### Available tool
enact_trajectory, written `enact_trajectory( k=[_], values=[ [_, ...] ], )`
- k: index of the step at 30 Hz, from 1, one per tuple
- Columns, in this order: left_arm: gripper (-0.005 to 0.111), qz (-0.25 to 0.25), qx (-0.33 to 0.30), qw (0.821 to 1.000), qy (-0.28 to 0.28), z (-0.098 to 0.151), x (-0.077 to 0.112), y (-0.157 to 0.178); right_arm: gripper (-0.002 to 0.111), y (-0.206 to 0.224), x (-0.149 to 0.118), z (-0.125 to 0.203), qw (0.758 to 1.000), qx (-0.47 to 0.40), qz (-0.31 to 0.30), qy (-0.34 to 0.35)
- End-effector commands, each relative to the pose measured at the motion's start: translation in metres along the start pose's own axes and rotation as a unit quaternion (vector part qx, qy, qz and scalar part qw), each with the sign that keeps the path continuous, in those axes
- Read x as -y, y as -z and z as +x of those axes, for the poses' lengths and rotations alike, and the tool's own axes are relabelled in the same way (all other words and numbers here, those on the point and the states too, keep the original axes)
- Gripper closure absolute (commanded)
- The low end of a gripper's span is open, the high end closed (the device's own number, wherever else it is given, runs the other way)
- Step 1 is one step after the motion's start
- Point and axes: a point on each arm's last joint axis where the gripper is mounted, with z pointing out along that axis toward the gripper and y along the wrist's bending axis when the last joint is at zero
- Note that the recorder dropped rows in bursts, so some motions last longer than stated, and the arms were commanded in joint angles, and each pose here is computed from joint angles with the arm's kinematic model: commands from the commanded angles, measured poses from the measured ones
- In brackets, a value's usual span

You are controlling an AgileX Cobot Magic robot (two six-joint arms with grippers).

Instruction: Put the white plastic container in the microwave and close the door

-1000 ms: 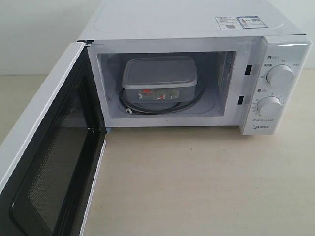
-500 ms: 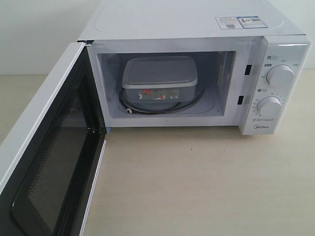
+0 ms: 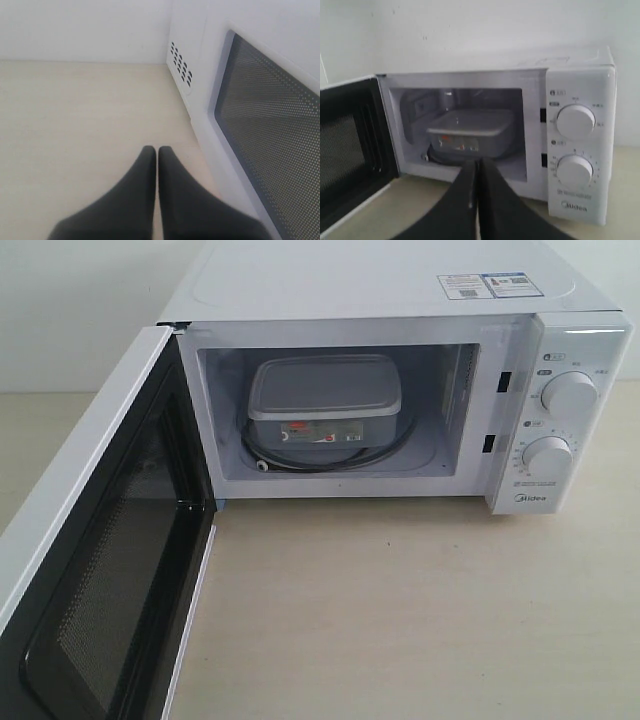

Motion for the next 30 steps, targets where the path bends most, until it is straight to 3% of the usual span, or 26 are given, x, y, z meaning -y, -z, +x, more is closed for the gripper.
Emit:
enact_trajectory(
  k=[1,12,30],
  values=[
    [0.103,-0.002,-0.001,1.0,0.001,0.001,0.0,0.0,0.108,0.001,0.002,0.011,0.998,-0.063,0.009,0.017],
    [0.103,-0.002,-0.001,1.0,0.001,0.001,0.0,0.0,0.108,0.005,0.004,0.028,0.987,-0.159,0.023,0.008],
    [0.103,-0.002,-0.001,1.0,0.001,0.001,0.0,0.0,0.108,0.006,0.01,0.028,0.985,-0.156,0.074,0.003]
  ],
)
